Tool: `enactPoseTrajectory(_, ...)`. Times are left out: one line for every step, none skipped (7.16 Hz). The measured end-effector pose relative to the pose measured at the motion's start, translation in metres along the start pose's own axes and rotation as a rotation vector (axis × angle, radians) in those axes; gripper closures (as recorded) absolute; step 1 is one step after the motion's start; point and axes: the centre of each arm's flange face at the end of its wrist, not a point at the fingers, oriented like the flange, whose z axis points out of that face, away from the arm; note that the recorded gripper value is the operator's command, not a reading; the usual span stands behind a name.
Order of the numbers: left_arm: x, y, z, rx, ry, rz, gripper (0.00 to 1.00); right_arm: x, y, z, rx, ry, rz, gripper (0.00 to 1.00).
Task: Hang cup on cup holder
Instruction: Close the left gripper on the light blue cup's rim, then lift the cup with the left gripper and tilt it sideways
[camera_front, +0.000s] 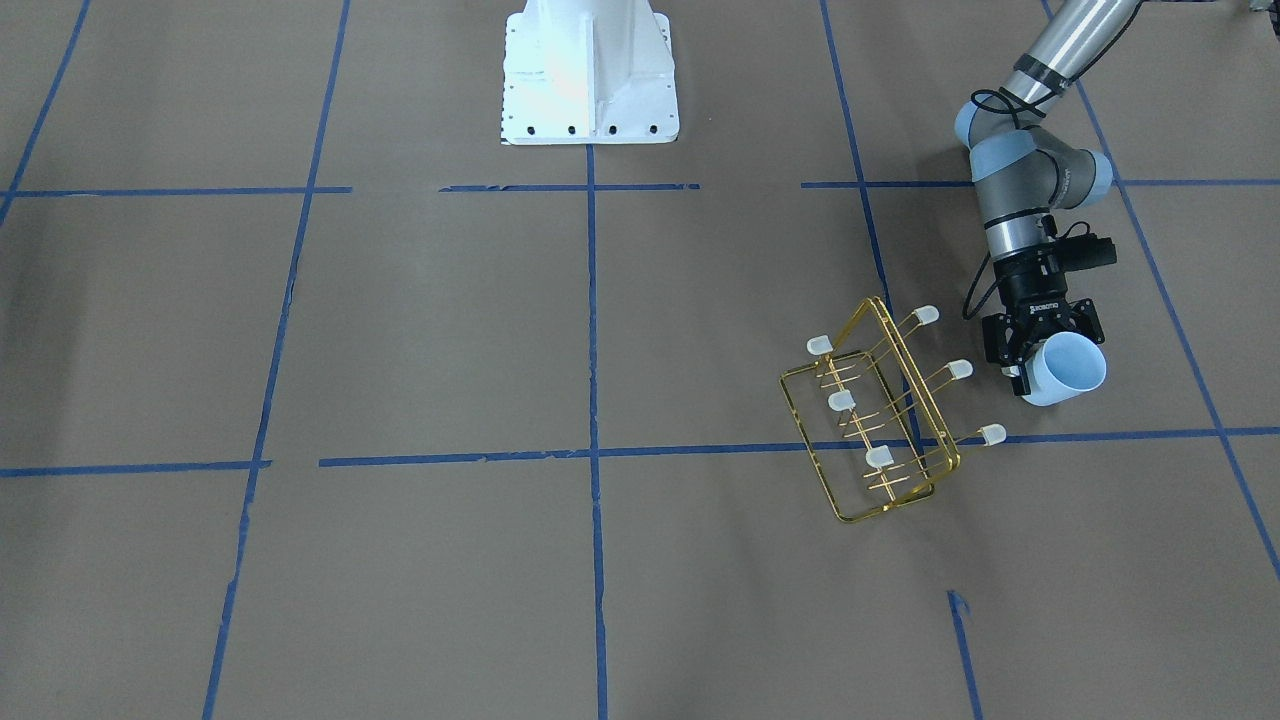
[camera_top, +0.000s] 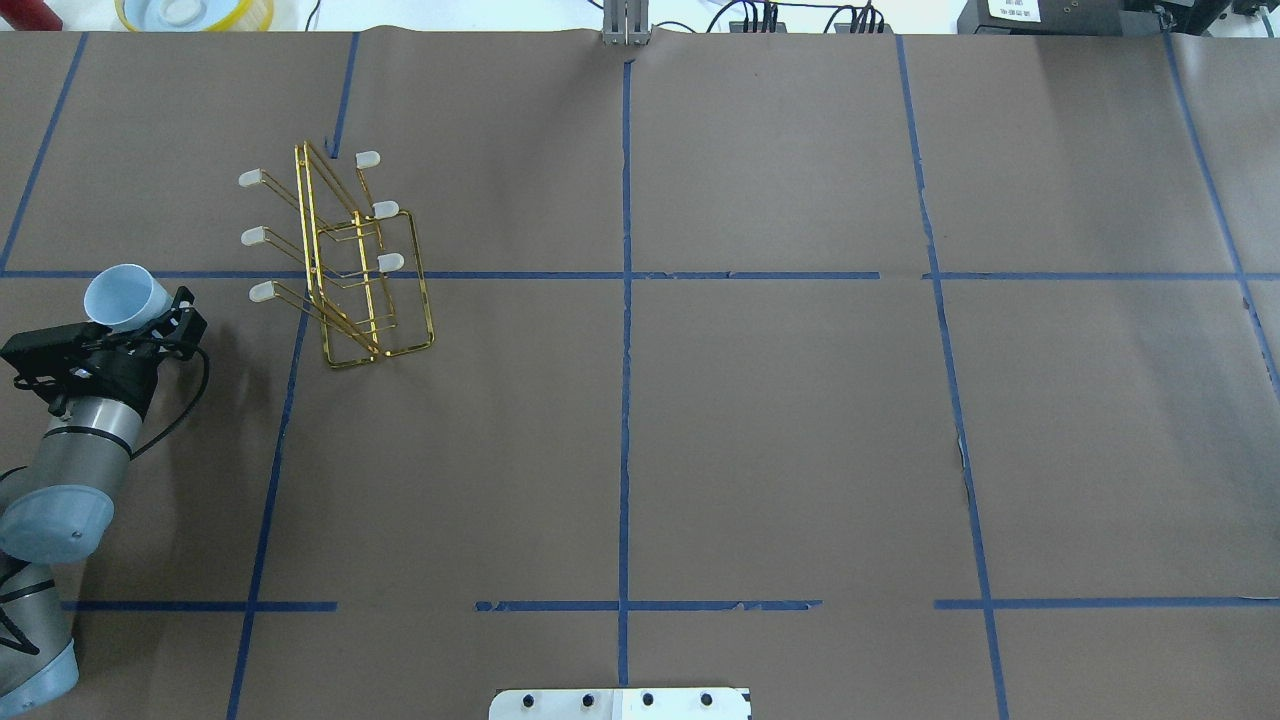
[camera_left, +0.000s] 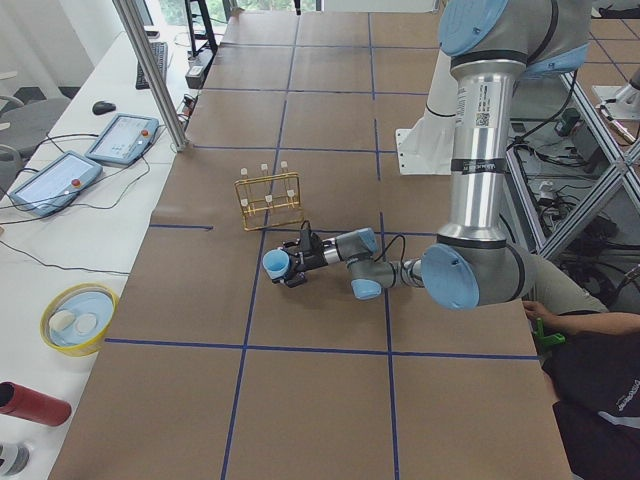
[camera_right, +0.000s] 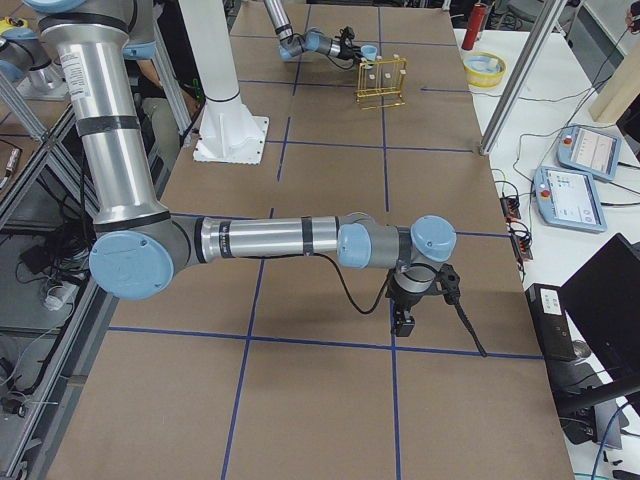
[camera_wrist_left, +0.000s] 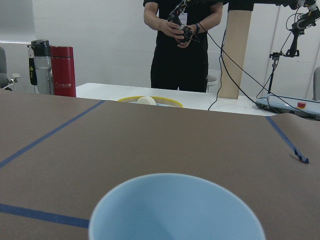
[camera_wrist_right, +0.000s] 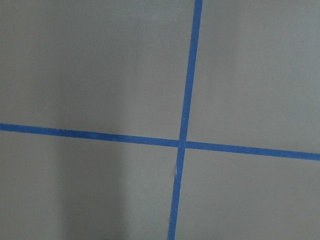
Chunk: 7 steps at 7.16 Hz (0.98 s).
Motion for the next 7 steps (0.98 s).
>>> enactPoseTrajectory(-0.0006,0.0009,0.0001,-0.002,-0.001,0.002,0.01,0.0,0.0,0.0,0.0,0.0,0.0,0.0)
enactPoseTrajectory(-0.0006,0.0019,-0.0002,-0.004,0.0,0.002,0.01,0.0,0.0,0.0,0.0,0.0,0.0,0.0)
enactPoseTrajectory(-0.0004,0.003,-0.0004,-0.006,0.0,0.003,0.09,0.0,0.0,0.0,0.0,0.0,0.0,0.0)
enactPoseTrajectory(0.0001,0.0039,-0.0007,-0.01,0.002,0.003,0.35,0.0,0.0,0.0,0.0,0.0,0.0,0.0)
enactPoseTrajectory(0.0002,0.0047,-0.0007,-0.016,0.003,0.004,0.69,0.0,0.0,0.0,0.0,0.0,0.0,0.0)
enactPoseTrajectory(0.0003,0.0052,-0.0008,-0.019,0.004,0.005,0.84,0.0,0.0,0.0,0.0,0.0,0.0,0.0)
enactPoseTrajectory(0.0009,0.0045,-0.0009,-0.02,0.004,0.006,0.84,0.0,0.0,0.0,0.0,0.0,0.0,0.0)
